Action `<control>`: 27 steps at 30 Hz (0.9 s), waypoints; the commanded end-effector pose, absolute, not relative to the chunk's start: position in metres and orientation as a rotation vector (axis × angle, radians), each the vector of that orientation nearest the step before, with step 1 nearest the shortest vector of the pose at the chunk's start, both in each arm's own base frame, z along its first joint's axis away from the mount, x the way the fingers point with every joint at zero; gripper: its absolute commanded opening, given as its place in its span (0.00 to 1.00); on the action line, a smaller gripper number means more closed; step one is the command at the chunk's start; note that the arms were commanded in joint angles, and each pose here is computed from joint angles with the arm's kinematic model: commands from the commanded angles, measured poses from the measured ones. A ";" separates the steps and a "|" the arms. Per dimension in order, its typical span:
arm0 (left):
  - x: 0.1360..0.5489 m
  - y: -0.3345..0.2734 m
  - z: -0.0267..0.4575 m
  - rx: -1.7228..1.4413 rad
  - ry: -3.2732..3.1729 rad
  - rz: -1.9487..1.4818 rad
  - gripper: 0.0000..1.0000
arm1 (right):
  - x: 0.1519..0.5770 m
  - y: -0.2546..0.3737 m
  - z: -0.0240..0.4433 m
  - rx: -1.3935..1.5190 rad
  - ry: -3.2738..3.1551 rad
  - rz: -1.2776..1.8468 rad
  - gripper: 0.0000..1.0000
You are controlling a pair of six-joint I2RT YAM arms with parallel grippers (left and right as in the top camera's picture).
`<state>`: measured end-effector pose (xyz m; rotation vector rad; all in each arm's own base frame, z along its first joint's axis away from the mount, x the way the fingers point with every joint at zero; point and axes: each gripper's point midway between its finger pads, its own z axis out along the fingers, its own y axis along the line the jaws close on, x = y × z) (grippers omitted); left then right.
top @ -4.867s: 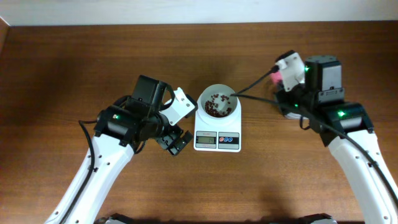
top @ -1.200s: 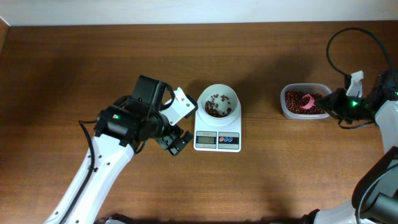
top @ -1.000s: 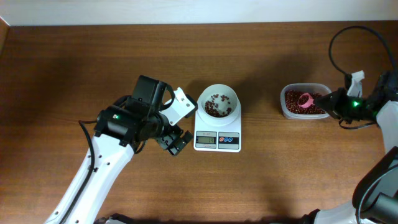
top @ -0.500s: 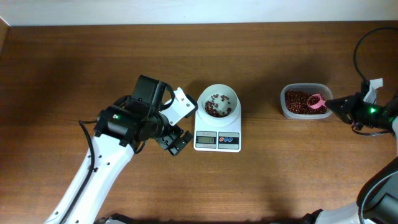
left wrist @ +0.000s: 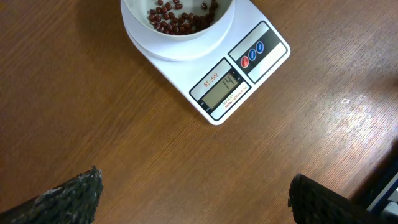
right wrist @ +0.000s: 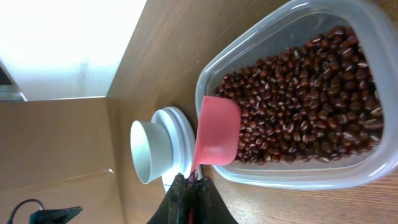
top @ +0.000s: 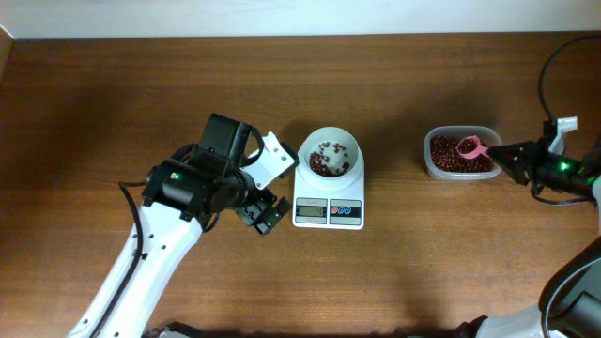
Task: Scoop and weigh 50g on scale
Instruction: 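Carry the filled scoop left over the bowl on the scale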
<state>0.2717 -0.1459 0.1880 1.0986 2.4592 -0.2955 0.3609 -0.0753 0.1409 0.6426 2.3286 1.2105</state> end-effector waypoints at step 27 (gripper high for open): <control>0.268 -0.148 0.192 1.090 2.447 -0.316 0.99 | 0.369 0.087 0.158 0.098 2.428 1.504 0.04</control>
